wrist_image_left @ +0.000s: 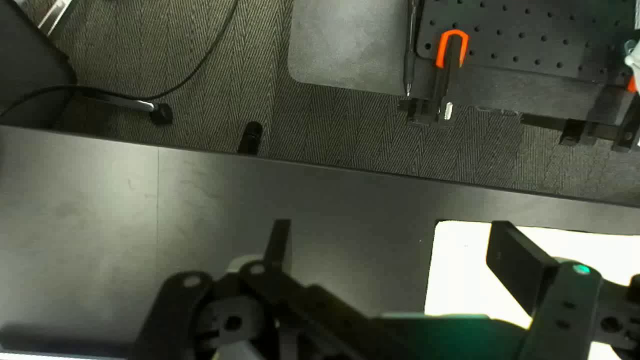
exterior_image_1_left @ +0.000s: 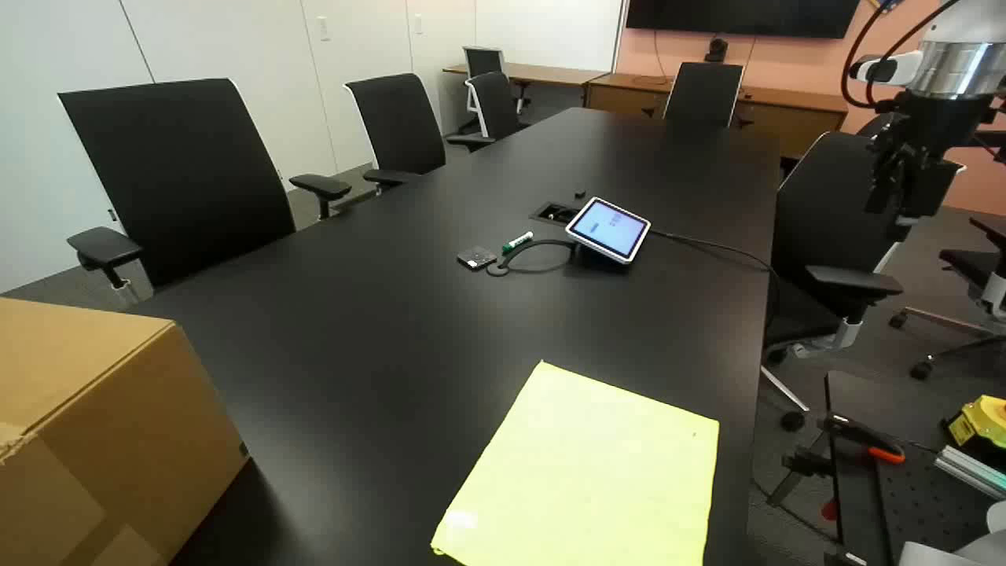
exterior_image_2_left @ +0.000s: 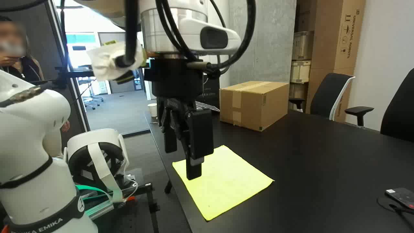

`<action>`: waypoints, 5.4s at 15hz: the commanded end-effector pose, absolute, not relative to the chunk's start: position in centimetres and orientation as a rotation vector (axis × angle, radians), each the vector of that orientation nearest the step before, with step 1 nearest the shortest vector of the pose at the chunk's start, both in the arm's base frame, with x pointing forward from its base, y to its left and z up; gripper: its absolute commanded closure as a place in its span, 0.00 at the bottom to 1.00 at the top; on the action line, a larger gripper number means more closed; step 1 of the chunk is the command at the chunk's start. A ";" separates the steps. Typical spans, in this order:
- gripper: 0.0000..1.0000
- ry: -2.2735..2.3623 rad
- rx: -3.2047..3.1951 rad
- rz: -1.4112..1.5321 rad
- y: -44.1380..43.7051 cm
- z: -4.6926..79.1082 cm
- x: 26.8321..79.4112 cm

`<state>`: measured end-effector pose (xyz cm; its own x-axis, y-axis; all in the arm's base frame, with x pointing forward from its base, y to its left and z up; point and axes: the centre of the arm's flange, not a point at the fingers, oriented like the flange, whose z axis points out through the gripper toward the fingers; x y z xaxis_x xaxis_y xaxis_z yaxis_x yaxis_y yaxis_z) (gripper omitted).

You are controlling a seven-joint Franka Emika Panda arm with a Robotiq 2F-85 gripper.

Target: Fold the cloth on the table

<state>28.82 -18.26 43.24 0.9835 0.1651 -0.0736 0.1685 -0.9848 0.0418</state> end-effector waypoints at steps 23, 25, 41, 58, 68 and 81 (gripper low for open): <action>0.00 0.081 3.060 0.240 -6.2 25.7 40.1; 0.00 0.027 3.070 0.208 -5.9 23.5 40.1; 0.00 -0.153 3.120 0.159 -3.1 12.7 38.4; 0.00 0.029 3.182 0.106 -1.6 9.7 38.1; 0.64 0.054 3.183 0.109 -0.4 11.4 38.6; 0.89 0.132 3.158 0.122 0.5 15.6 42.9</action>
<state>40.96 0.87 14.20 0.9945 0.0746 0.0731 0.0764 -0.9968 -0.0223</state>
